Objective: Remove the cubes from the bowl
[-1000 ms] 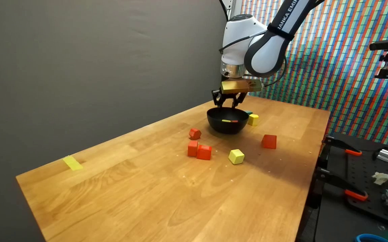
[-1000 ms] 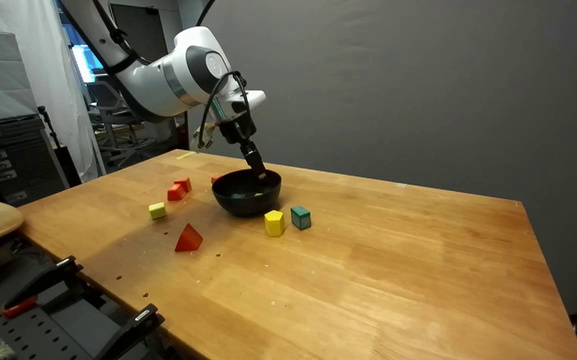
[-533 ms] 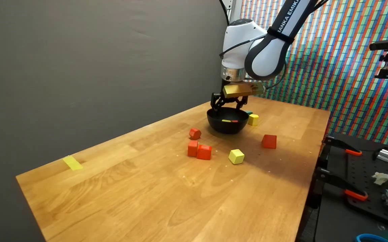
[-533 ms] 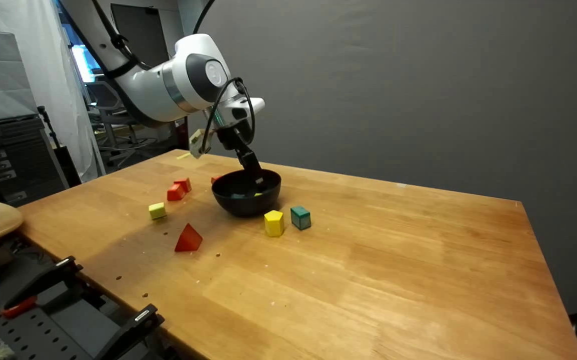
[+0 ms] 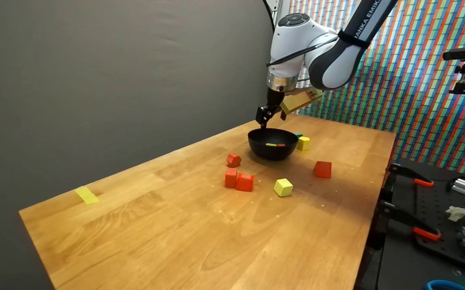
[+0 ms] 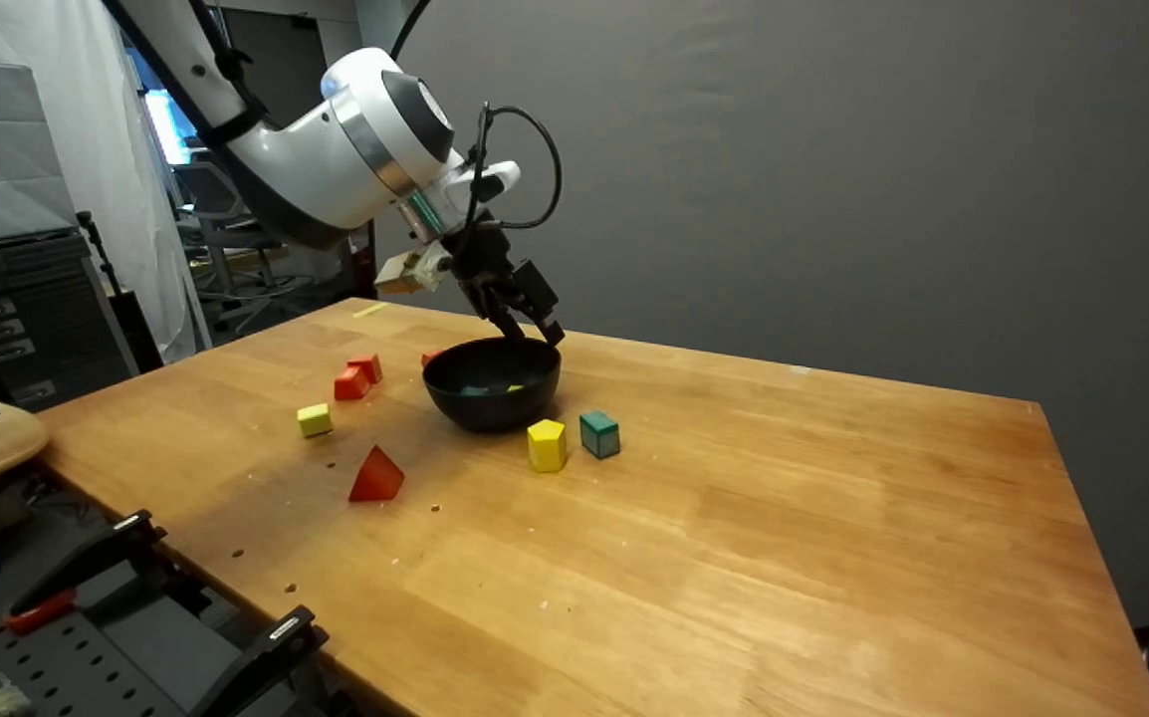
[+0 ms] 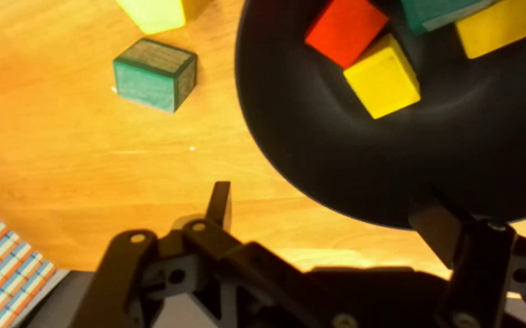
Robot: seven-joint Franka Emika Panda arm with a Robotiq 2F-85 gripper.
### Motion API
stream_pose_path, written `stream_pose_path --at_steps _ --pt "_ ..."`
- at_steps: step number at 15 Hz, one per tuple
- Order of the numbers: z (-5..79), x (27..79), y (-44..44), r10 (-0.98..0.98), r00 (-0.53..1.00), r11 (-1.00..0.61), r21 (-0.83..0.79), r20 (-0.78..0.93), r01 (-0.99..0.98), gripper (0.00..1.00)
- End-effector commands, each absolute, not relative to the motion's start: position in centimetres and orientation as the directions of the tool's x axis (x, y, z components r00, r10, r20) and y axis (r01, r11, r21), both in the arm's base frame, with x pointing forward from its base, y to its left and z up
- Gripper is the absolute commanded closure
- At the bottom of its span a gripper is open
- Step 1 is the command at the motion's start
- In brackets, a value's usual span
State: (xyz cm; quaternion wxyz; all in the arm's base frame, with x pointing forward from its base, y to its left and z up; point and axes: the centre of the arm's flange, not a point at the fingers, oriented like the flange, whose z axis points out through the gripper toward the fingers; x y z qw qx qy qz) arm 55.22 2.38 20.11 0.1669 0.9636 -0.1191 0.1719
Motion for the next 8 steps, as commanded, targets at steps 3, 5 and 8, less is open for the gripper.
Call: stream_pose_path --at_steps 3,5,8 --pt "20.4 52.9 2.3 -0.005 0.966 -0.945 0.314 0.258 -0.088 0.0" --pt "18.6 53.3 2.7 -0.033 0.958 -0.936 0.328 0.284 -0.13 0.0" --pt "18.4 52.9 2.9 -0.011 0.958 -0.941 0.321 0.285 -0.106 0.0"
